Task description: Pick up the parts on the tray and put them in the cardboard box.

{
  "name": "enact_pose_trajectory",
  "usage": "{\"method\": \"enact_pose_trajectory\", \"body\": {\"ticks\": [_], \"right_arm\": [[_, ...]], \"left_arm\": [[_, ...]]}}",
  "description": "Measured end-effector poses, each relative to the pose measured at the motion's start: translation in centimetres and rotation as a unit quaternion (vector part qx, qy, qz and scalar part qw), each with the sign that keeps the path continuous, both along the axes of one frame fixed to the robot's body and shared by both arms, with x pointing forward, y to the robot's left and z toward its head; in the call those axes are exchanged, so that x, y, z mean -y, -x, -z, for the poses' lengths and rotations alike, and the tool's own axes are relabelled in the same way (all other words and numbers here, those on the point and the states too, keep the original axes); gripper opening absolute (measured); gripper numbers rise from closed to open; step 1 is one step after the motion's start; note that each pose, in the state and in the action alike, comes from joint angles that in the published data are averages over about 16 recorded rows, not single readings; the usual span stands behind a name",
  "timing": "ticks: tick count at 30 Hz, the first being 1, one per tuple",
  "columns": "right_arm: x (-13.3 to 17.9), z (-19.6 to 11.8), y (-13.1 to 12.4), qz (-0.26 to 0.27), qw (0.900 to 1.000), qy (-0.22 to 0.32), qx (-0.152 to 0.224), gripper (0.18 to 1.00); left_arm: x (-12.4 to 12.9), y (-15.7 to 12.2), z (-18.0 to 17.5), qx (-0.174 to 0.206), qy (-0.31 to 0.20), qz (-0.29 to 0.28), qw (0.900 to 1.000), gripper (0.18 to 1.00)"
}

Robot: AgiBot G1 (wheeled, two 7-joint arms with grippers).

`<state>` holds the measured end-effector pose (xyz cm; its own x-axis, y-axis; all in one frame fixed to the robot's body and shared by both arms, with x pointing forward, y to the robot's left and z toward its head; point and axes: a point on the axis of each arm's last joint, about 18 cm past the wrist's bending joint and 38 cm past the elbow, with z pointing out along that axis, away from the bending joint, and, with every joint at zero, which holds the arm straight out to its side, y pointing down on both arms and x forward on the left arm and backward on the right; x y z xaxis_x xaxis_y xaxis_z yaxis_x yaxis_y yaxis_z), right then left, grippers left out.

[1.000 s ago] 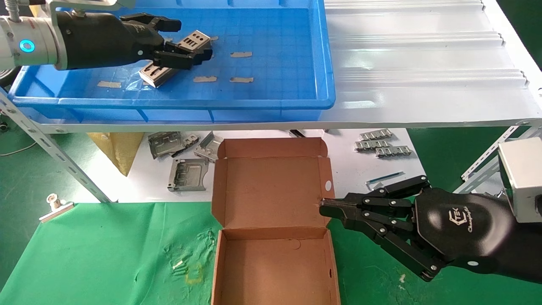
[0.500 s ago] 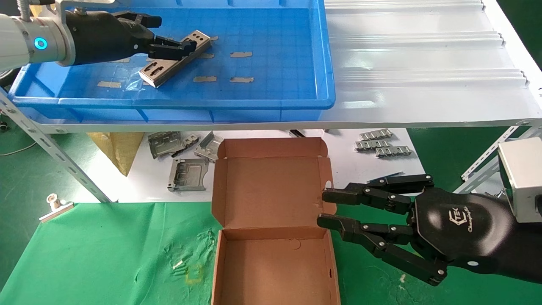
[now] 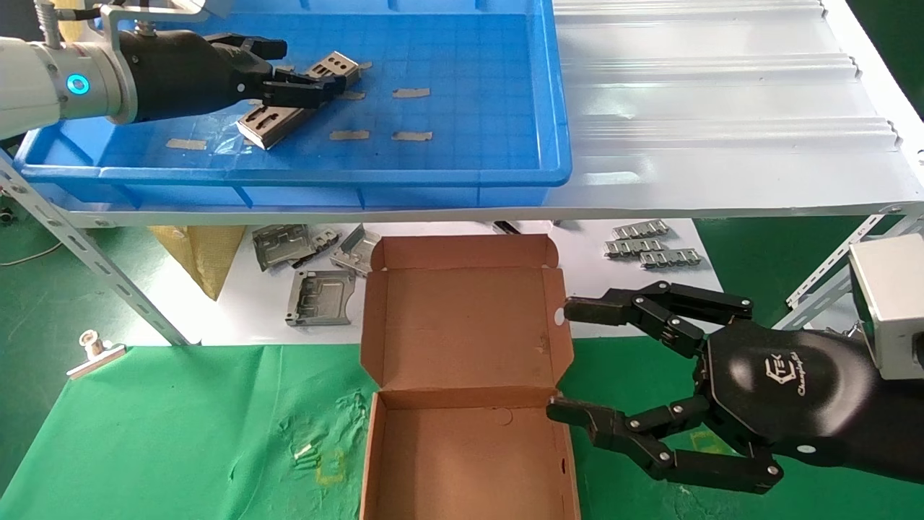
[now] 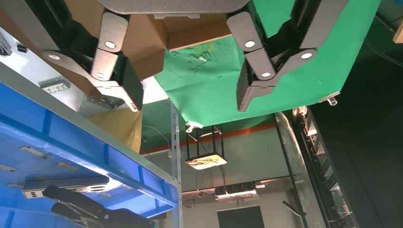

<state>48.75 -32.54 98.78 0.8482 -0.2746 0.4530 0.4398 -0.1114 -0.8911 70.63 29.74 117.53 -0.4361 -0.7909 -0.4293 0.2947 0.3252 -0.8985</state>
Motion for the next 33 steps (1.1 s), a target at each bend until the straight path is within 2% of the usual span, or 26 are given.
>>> {"method": "enact_pose_trajectory", "body": {"ticks": [9,15,22,27,33], "right_arm": [[0.00,0.00,0.00,0.000,1.000,0.000,0.000,0.833],[0.00,0.00,0.00,0.000,1.000,0.000,0.000,0.922],[0.00,0.00,0.00,0.000,1.000,0.000,0.000,0.977],[0.00,0.00,0.00,0.000,1.000,0.000,0.000,0.996],[0.00,0.00,0.00,0.000,1.000,0.000,0.000,1.000]], "left_arm": [[0.04,-0.05,0.12,-0.002,-0.002,-0.001,1.0000,0.995],[0.15,-0.11,0.17,-0.002,-0.003,-0.001,1.0000,0.972],[0.33,-0.22,0.26,-0.002,-0.006,-0.001,1.0000,0.909],[0.47,-0.25,0.22,-0.001,-0.008,-0.001,1.0000,0.826],[0.57,-0.23,0.10,0.001,-0.010,-0.001,1.0000,0.689]]}}
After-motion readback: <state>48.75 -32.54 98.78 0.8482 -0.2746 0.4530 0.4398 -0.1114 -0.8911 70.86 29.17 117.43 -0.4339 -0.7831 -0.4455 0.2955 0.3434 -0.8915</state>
